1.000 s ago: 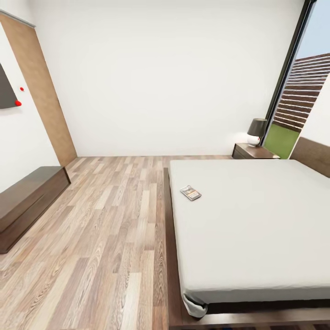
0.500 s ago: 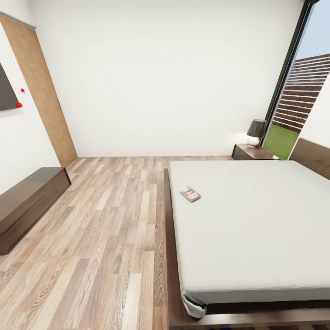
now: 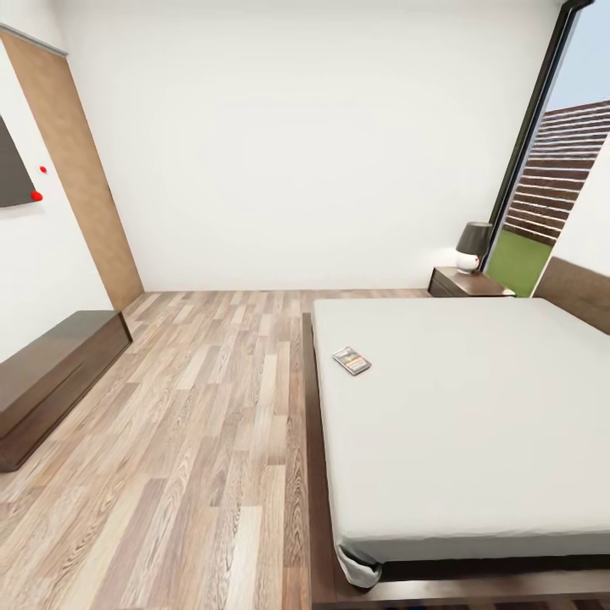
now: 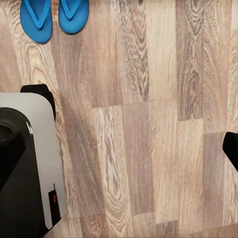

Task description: In the bedroom, move the book from the bed onto either nightstand, and place the two sandals side by side next to the bed.

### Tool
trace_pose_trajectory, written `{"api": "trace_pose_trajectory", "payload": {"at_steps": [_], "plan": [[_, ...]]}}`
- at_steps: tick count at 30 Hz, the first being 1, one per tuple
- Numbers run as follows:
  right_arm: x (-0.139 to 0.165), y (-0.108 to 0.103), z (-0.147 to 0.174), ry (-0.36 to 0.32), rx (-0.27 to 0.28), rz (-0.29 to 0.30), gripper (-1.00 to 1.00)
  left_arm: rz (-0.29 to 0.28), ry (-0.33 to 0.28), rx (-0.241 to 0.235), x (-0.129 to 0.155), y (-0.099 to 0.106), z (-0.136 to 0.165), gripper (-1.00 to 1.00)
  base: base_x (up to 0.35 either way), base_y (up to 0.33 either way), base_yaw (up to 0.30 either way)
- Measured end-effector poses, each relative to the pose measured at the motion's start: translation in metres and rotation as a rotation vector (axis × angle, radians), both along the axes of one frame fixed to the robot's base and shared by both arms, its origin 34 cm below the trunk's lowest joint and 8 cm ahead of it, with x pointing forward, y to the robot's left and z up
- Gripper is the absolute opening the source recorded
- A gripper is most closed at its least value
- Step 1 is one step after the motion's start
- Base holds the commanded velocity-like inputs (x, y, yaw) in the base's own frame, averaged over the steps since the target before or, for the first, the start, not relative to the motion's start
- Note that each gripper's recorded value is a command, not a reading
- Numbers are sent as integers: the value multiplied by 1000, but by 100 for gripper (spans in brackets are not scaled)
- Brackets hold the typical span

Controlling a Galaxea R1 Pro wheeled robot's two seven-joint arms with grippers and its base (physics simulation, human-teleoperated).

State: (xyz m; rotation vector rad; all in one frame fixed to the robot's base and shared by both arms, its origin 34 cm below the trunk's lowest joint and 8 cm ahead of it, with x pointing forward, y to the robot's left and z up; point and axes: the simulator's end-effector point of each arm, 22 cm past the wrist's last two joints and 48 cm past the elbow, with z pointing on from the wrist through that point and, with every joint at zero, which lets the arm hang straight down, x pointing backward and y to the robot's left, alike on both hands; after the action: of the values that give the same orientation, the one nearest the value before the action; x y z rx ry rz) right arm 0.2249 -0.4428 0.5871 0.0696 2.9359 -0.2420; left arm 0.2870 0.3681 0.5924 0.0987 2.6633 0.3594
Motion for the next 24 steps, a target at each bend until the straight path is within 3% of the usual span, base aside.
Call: {"api": "trace_pose_trajectory", "payload": {"at_steps": [24], "plan": [[-7, 0, 24, 1, 0, 0, 100, 0, -1, -13, -6, -9, 23, 100, 0, 0, 9]]}}
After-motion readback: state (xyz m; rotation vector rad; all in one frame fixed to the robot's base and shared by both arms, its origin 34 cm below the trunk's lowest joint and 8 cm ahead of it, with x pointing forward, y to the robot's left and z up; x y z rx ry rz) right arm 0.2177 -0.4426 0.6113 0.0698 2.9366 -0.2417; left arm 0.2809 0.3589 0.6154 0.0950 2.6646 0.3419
